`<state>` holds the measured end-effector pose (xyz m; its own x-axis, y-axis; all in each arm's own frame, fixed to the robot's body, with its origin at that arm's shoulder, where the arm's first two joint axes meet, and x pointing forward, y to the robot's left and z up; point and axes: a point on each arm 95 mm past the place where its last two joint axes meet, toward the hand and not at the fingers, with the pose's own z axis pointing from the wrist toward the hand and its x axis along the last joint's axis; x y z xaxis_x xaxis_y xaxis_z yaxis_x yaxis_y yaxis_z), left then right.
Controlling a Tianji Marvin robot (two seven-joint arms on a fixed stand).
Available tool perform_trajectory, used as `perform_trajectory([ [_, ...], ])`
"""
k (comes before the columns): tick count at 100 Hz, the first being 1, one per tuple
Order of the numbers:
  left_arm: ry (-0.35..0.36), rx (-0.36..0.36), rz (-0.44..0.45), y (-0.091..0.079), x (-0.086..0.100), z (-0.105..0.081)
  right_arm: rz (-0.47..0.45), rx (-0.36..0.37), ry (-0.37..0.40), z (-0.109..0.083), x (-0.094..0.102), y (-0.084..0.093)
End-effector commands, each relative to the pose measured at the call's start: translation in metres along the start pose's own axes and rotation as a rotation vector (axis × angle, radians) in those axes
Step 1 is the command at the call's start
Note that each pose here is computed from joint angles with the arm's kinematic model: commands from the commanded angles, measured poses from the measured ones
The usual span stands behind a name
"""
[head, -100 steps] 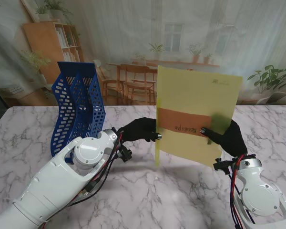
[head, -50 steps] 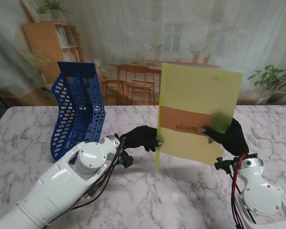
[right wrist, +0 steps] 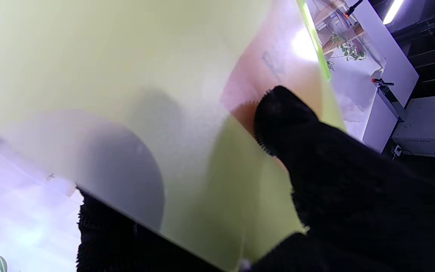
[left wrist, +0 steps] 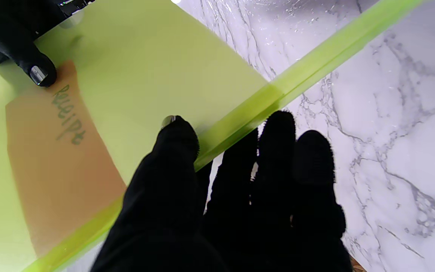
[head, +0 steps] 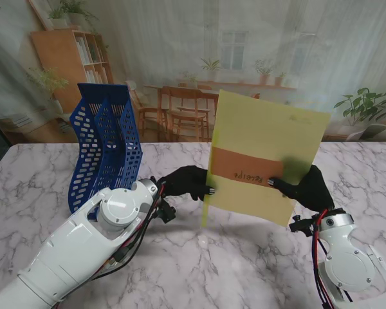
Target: Open the sliding file folder, put the receipt in and insert it into the document holder
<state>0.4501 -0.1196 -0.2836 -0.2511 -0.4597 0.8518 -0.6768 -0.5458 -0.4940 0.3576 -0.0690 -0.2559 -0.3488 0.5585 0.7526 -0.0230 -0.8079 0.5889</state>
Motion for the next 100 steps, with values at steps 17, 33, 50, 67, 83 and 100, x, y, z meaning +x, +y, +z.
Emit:
perform_trajectory([
  [17, 0.034, 0.002, 0.024, -0.008, 0.012, 0.002, -0.053, 0.044, -0.01, -0.002, -0.006, -0.006],
  [33, 0.043, 0.011, 0.026, -0.009, 0.015, 0.001, -0.041, 0.034, -0.02, -0.002, -0.006, -0.008],
  [50, 0.038, 0.014, 0.009, -0.008, 0.012, 0.001, -0.014, 0.01, -0.007, -0.002, -0.005, -0.008],
  [67, 0.041, 0.029, 0.006, -0.009, 0.012, 0.001, -0.044, 0.044, -0.012, -0.004, -0.005, -0.009],
  [83, 0.033, 0.018, 0.066, -0.011, 0.011, 0.001, -0.095, 0.07, -0.025, -0.004, -0.011, -0.01],
  [100, 0.03, 0.032, 0.066, -0.013, 0.011, 0.002, -0.136, 0.102, -0.055, -0.006, -0.017, -0.014],
])
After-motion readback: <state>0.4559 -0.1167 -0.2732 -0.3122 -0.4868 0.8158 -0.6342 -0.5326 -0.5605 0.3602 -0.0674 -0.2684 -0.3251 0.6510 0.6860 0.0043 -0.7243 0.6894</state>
